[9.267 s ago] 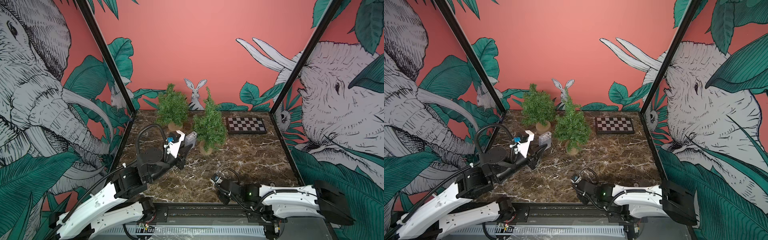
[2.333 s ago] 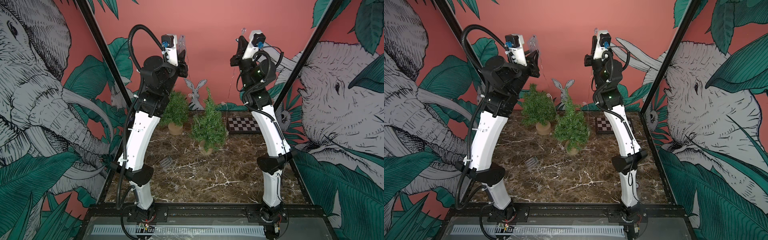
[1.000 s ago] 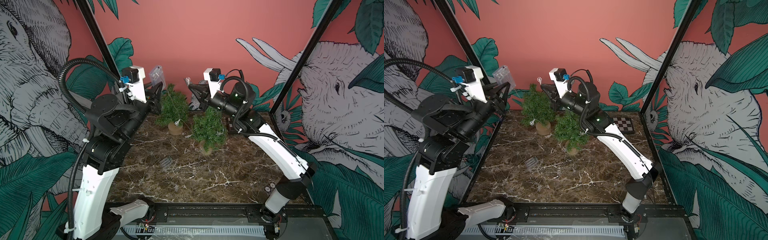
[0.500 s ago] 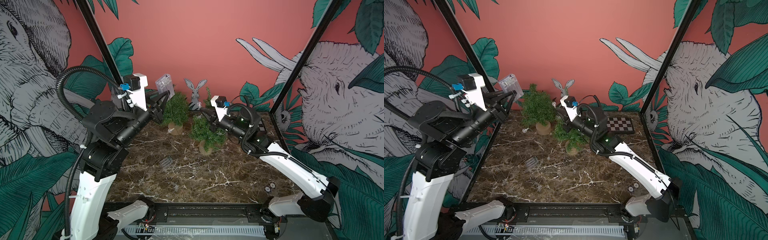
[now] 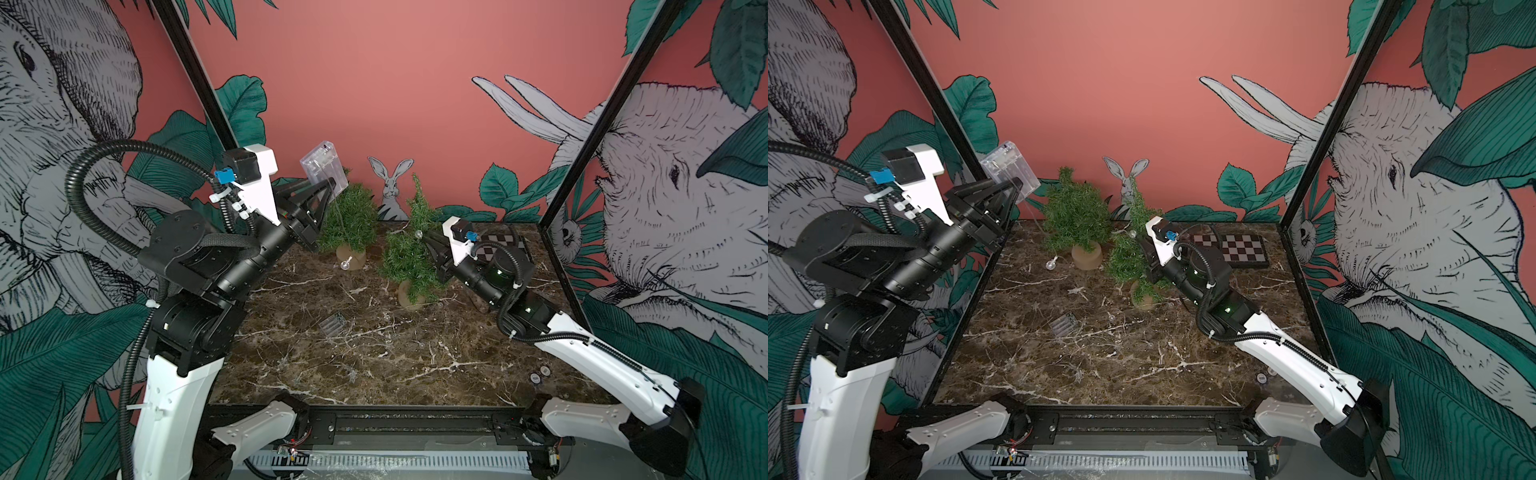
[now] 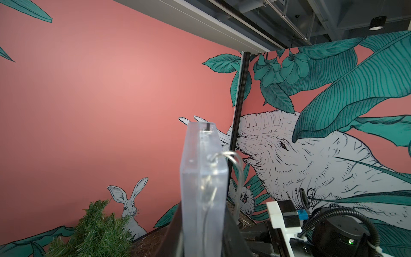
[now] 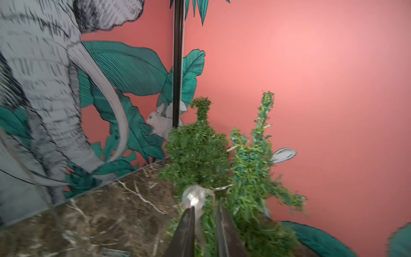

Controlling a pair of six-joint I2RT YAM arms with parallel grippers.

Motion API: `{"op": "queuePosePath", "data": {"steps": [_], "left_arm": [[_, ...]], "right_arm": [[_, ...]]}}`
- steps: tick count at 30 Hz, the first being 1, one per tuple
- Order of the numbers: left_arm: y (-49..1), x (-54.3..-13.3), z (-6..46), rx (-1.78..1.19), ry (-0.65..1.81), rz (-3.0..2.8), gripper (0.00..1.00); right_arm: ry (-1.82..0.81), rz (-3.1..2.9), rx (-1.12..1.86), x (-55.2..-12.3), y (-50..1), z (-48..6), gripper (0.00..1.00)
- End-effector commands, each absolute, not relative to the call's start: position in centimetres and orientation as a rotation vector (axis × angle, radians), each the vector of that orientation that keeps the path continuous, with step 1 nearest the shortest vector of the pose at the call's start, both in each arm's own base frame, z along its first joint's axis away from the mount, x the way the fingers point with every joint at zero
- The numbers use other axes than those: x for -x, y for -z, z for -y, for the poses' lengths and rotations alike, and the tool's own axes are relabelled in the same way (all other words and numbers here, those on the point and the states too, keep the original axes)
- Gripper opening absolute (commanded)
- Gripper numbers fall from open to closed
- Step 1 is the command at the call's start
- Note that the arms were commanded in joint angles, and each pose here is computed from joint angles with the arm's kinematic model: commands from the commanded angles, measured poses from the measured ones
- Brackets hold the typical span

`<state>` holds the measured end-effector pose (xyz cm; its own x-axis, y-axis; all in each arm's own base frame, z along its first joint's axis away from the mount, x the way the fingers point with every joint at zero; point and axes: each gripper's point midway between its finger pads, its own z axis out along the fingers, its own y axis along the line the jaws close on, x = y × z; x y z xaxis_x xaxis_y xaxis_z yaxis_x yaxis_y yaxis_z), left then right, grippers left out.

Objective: Wrap string light around the christmas tree
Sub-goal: Wrap the light string around the Christmas tree.

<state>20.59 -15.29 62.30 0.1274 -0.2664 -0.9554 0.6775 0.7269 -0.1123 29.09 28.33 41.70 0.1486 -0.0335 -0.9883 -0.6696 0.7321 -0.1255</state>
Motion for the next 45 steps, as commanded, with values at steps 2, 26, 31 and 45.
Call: {"op": "queuePosePath", "data": {"steps": [2,26,31,45], "left_arm": [[-65.0,-18.9,14.6,-0.369,0.764,-1.176,0.0],[-72.5,-14.0,15.7,-0.434,1.081,-0.98,0.0],[-74.1,-13.0,15.1,-0.414,1.118,-0.931,0.0],[-75.9,-10.1,12.6,-0.372,1.081,-0.856,0.0]], "right_arm": [[-0.405,-1.316,0.501,-29.2,-43.0,-25.1,0.47],[-0.884,-1.268,1.001,-18.5,-32.3,-30.3,0.92],[-0.847,-1.338,1.059,-19.1,-28.4,-33.7,0.92],[-0.754,-1.393,1.04,-20.4,-23.9,-39.4,0.89]]}}
